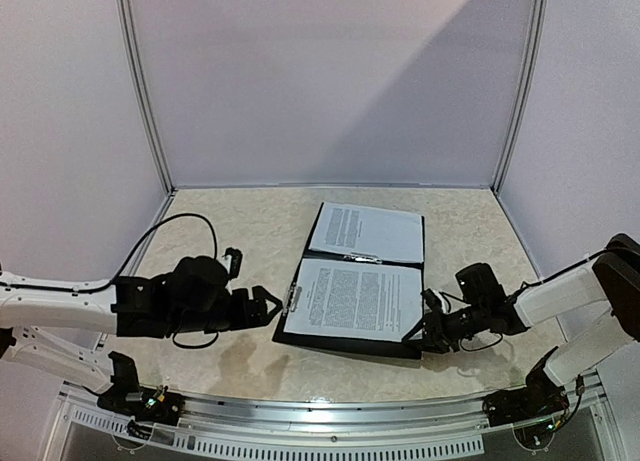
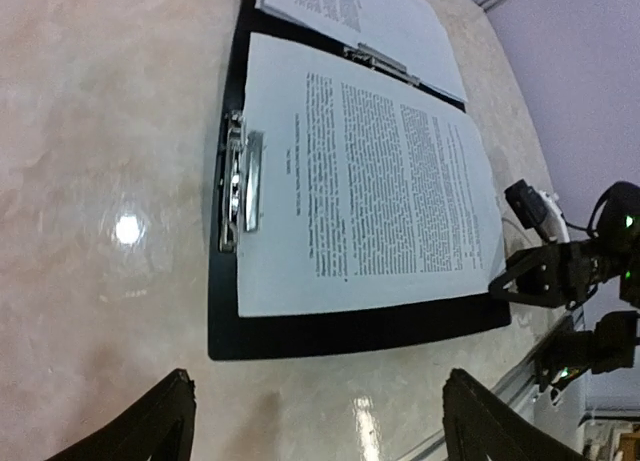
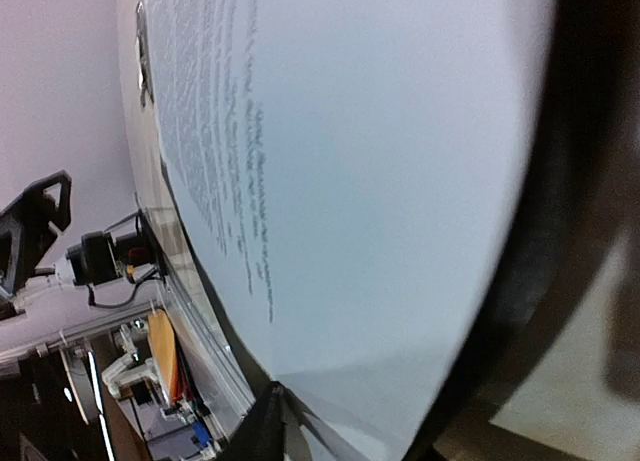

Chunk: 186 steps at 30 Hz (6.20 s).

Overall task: Put the files into the folder
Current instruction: Pick up the folder with files from the center of the board, then pass from the right arm to the left, then close the folder with files at the center of the board, then reset both arms

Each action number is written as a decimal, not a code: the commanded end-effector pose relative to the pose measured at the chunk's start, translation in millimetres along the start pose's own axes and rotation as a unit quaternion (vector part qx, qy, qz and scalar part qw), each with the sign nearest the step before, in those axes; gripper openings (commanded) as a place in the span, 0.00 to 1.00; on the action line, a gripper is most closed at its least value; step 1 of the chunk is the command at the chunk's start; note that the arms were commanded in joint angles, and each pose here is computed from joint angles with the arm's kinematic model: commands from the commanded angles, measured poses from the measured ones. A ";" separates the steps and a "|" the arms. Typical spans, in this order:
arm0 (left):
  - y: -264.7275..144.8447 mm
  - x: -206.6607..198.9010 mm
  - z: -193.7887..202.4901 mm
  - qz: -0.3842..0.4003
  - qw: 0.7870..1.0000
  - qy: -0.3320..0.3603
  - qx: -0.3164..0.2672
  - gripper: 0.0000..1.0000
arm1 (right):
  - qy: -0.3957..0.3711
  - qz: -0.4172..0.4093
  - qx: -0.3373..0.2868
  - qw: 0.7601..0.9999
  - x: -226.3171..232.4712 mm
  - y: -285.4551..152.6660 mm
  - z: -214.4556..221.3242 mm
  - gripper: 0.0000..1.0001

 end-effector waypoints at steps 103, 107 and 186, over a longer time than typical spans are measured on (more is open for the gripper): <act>-77.5 -5.8 -57.1 -0.271 0.938 0.162 0.143 0.00 | -0.222 0.327 -0.165 0.903 64.0 -58.0 -51.1 0.99; -59.2 -25.0 -79.0 -0.247 0.944 0.165 0.144 0.00 | -0.195 0.323 -0.144 0.915 41.4 -48.0 -66.8 0.99; 31.7 3.1 -114.4 -0.219 0.942 0.242 -0.080 0.99 | -0.273 0.298 -0.324 0.856 104.6 -94.4 -85.0 0.99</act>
Point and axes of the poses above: each gripper's point midway between its finger pads, its own y axis out along the fingers, its own x axis along the line the jaws close on, z = x × y, the point moved 4 cm from there along -y, back along the fingers, and after that the axes turned 3 degrees about y, right-handed, at the moved point
